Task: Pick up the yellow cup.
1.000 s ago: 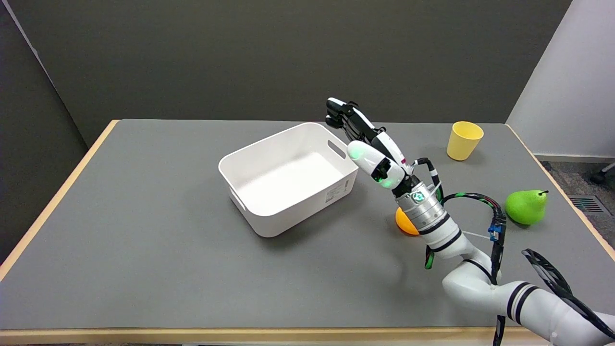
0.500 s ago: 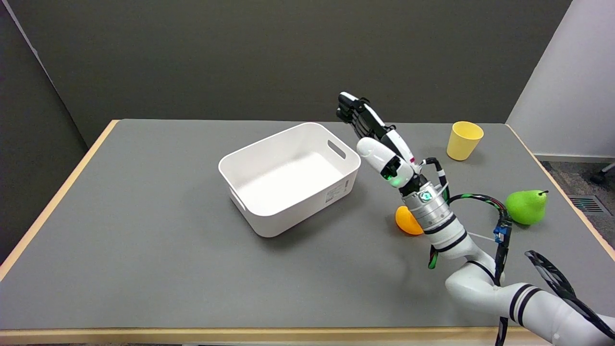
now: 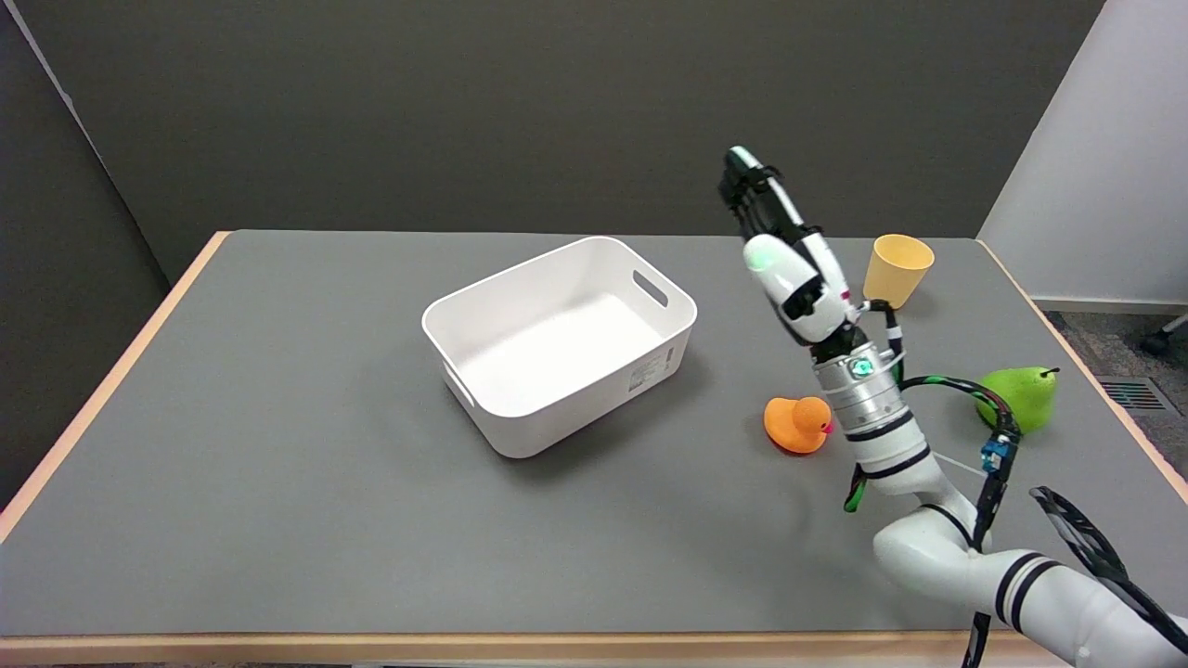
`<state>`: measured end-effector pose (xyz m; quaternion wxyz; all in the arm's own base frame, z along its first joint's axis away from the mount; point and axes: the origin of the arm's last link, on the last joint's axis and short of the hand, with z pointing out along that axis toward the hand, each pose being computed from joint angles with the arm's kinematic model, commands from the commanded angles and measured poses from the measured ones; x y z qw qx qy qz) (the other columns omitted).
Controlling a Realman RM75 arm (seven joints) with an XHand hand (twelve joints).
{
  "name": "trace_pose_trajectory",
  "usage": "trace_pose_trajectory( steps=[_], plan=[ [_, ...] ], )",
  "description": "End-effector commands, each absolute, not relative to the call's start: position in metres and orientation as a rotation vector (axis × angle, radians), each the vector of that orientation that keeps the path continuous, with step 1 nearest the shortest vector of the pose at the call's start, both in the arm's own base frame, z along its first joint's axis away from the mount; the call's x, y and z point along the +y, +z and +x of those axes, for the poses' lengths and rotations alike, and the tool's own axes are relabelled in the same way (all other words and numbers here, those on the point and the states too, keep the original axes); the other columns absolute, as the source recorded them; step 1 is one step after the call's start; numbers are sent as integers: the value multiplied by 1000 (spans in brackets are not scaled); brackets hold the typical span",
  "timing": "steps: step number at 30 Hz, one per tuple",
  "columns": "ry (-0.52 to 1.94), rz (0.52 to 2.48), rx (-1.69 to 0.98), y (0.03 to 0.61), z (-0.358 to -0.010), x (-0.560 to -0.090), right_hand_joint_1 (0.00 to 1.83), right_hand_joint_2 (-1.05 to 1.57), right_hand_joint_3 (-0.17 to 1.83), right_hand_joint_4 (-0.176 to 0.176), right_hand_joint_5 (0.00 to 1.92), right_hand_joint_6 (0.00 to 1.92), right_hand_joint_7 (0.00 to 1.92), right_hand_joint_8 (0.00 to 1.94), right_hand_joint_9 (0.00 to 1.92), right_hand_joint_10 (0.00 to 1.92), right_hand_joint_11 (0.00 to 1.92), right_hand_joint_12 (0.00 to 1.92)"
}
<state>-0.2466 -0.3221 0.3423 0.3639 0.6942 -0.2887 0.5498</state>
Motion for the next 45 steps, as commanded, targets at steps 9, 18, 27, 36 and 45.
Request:
trace_pose_trajectory(
  steps=[9, 18, 27, 36, 45],
  plan=[
    [1375, 1381, -312, 430, -222, -360, 397, 688, 694, -146, -1, 86, -1, -1, -1, -1, -1, -1],
    [1308, 1262, -258, 442, -213, -380, 425, 688, 668, -155, -1, 48, -1, -1, -1, -1, -1, -1],
    [1256, 1152, -264, 450, -227, -393, 452, 689, 651, -162, -1, 8, -1, -1, -1, -1, -1, -1],
    [1152, 1040, -211, 458, -242, -387, 490, 688, 623, -165, -1, -1, -1, -1, -1, -1, -1, -1],
    [1125, 967, -167, 473, -250, -377, 505, 687, 623, -169, -1, -1, -1, -1, -1, -1, -1, -1]
  ],
)
